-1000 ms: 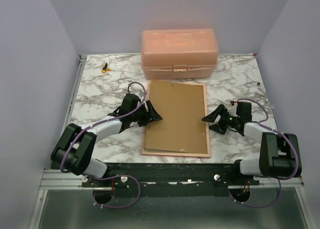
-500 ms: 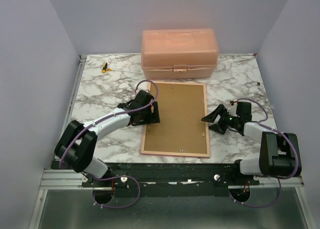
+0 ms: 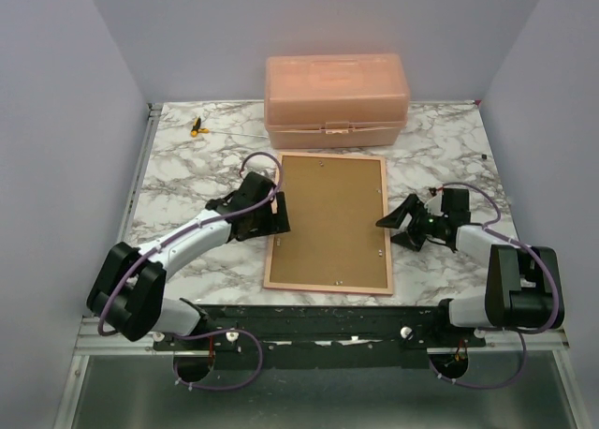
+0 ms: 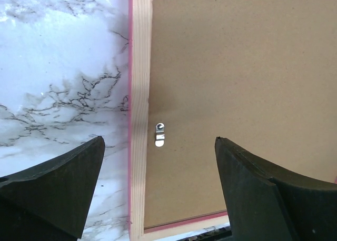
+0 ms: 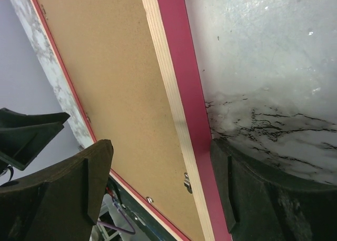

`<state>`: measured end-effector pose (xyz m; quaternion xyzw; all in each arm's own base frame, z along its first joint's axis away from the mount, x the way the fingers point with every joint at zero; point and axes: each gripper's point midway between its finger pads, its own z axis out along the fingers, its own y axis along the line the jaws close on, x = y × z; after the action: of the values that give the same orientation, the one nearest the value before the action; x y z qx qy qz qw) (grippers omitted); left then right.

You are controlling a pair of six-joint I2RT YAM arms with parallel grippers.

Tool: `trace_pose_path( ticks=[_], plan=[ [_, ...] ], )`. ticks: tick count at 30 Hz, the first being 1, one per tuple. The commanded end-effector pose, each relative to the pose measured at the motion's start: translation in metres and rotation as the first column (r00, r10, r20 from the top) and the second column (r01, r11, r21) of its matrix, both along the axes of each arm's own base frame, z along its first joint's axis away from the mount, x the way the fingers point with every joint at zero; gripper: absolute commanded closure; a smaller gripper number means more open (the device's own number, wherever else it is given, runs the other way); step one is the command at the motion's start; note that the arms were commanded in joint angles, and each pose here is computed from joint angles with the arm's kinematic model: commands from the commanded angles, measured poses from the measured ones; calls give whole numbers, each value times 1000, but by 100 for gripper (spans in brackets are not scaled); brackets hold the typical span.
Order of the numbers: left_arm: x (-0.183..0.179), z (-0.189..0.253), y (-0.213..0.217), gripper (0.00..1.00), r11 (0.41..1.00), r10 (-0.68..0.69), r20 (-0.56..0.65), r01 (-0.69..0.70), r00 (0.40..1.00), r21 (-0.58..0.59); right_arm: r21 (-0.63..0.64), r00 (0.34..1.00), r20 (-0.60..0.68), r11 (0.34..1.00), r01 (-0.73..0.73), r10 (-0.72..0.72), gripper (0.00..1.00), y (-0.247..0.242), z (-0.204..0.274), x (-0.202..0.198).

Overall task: Put the photo into the frame
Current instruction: Place the photo frame item in the photo frame.

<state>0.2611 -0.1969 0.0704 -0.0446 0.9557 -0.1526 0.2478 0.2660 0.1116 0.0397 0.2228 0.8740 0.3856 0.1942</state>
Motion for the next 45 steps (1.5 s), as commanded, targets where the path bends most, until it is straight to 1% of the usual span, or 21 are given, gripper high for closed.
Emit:
trace_pose_path(
  ticks=[1,2,4,7,10,14,16,20,24,29,31,34,36,37,39,42,45],
  plan=[
    [-9,4,-7,14,977,-22,-29,15,999,-214,-135,984,-180,991,-12,-13,17,-15,-31,-25],
    [-10,6,-10,15,965,-31,-30,22,999,-260,-153,982,-188,988,-19,-11,17,-17,-32,-24],
    [-14,5,-9,15,948,-32,-54,13,998,-318,-188,979,-202,982,-28,-11,17,-22,-32,-20],
    [-18,6,-11,16,924,-57,-85,21,995,-381,-214,972,-234,975,-53,2,17,-26,-34,-18],
    [-21,6,-14,17,922,-97,-100,52,990,-384,-219,962,-270,971,-93,31,17,-23,-39,-17],
    [-29,-2,-19,19,913,-145,-157,71,977,-401,-211,935,-343,963,-166,86,17,-9,-53,-25],
    [-34,-4,-19,21,908,-158,-164,78,974,-411,-226,928,-358,954,-195,105,17,-1,-57,-27],
    [-48,-14,-14,24,914,-184,-193,95,964,-394,-259,914,-380,933,-250,139,17,18,-62,-34],
    [-64,-20,-9,29,913,-191,-204,98,960,-397,-303,898,-413,907,-294,153,17,28,-66,-46],
    [-79,-13,3,29,924,-170,-192,89,966,-372,-323,879,-450,889,-324,157,17,32,-64,-72],
    [-83,-8,8,28,935,-157,-181,86,971,-345,-323,874,-461,889,-324,151,16,31,-63,-81],
    [-81,-7,26,18,966,-109,-160,66,981,-249,-353,876,-463,880,-319,131,14,24,-61,-89],
    [-77,-9,39,15,985,-72,-153,46,986,-168,-392,879,-464,865,-314,109,12,16,-61,-91],
    [-75,-9,45,14,991,-58,-148,39,987,-130,-388,881,-459,867,-312,112,12,17,-60,-89],
    [-73,-12,52,13,996,-39,-158,26,987,-84,-393,876,-470,863,-318,109,12,16,-61,-89],
    [-71,-18,54,14,998,-24,-181,13,983,-61,-416,867,-488,846,-333,101,12,11,-63,-89],
    [-71,-27,57,17,999,-12,-201,5,979,-38,-409,862,-497,848,-337,102,13,12,-63,-92]
  ],
)
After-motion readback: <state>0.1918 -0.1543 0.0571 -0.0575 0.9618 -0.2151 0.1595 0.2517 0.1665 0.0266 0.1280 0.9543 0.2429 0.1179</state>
